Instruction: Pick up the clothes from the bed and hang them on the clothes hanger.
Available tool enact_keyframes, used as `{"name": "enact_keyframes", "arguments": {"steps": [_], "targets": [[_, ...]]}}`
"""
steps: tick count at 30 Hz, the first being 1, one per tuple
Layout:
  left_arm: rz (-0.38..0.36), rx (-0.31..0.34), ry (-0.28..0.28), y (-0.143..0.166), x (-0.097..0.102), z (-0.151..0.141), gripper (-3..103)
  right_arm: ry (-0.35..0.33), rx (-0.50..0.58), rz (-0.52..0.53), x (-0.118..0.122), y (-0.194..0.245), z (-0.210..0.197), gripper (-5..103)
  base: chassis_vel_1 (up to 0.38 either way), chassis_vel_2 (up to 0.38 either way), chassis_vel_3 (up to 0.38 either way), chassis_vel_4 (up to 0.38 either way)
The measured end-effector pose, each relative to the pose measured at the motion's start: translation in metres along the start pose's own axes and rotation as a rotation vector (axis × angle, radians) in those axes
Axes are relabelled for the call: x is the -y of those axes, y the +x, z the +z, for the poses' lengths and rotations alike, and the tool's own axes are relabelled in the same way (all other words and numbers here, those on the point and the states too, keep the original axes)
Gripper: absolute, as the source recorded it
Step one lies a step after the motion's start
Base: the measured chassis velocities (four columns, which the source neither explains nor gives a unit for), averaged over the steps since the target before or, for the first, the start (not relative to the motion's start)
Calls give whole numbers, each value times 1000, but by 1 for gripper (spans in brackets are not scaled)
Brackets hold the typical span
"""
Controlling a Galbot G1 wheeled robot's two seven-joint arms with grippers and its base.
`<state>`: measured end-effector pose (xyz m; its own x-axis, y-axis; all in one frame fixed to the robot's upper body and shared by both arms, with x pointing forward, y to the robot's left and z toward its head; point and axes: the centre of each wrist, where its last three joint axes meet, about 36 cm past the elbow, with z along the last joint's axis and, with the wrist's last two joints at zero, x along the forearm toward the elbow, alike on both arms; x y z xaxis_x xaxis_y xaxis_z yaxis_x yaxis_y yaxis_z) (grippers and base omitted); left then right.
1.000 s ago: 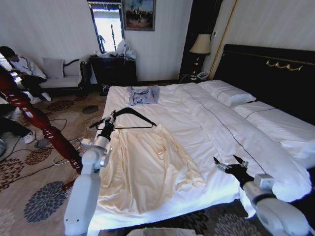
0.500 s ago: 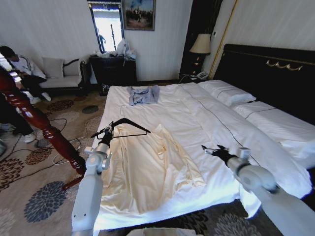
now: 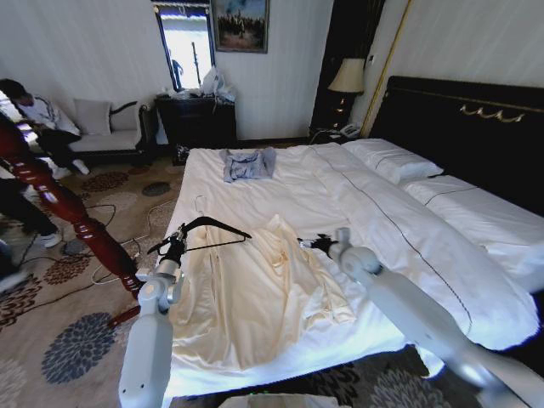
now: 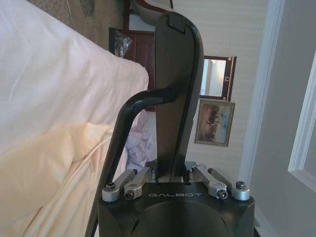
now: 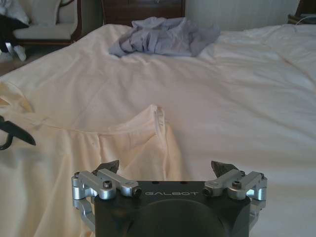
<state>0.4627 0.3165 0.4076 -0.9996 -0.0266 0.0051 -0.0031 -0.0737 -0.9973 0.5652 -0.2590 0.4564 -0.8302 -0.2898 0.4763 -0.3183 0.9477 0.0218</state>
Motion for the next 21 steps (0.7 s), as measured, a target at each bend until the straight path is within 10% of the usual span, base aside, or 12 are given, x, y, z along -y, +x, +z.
{"name": "enact_keyframes", "arguments": {"steps": [21], "targets": [[14, -32, -16, 7, -5, 7, 23, 166, 44, 21, -59, -121, -42, 100, 0, 0, 0, 0]]}}
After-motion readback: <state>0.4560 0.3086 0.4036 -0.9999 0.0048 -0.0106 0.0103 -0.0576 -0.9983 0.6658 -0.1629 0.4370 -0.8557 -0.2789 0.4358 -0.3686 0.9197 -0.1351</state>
